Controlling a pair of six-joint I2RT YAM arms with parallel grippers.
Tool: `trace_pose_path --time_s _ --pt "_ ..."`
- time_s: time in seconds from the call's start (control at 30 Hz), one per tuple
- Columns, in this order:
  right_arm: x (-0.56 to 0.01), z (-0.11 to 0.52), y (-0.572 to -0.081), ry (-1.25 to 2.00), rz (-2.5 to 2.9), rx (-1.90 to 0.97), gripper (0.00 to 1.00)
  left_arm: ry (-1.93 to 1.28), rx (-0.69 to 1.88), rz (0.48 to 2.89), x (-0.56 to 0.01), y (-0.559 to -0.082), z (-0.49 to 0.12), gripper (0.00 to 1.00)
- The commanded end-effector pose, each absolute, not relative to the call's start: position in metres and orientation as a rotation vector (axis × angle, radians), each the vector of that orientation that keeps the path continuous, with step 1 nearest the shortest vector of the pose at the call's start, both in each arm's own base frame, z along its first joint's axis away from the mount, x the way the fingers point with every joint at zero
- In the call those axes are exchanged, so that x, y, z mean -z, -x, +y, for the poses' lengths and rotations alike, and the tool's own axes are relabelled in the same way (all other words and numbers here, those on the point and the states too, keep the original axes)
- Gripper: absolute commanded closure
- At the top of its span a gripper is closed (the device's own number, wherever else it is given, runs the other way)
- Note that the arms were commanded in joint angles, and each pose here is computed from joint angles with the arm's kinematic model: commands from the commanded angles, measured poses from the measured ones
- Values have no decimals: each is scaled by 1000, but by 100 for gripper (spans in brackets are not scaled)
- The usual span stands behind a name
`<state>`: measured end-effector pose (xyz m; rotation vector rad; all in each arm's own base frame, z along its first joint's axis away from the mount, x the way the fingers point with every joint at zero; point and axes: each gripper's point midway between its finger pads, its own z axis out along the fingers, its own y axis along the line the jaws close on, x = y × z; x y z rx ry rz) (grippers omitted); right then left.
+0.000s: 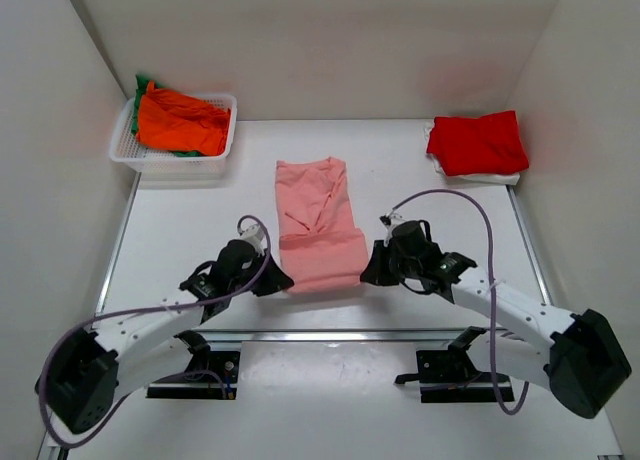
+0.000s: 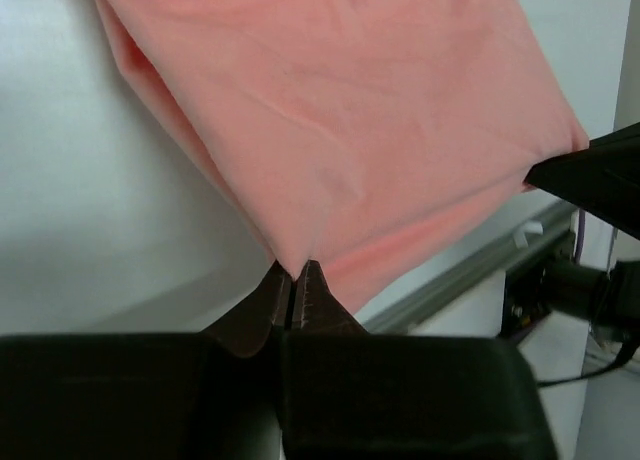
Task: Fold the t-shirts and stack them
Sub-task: Grab one side of the 2/3 rectangular tshirt with both arms, then fold the long partially folded tshirt into a neat square
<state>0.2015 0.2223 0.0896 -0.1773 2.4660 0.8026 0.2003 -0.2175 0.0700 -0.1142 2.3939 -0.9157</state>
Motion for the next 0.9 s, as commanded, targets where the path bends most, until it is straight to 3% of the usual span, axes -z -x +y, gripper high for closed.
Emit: trace_pose_path --time_s 0.0,0.23,0.43,0.6,0.87 --pt "-82 217 -163 233 2534 -810 100 165 848 2537 -36 -157 -196 100" --pt "-80 229 -116 316 2547 -941 100 305 940 2412 -65 -148 -187 100" --pt "-108 227 -138 353 2480 -1007 100 354 1028 2306 -108 -169 -192 100" --pt "-158 230 -211 351 2328 -1042 100 379 922 2265 -137 -230 -183 100" --pt "-172 234 -357 339 2244 -969 100 413 814 2126 -164 -364 -165 100"
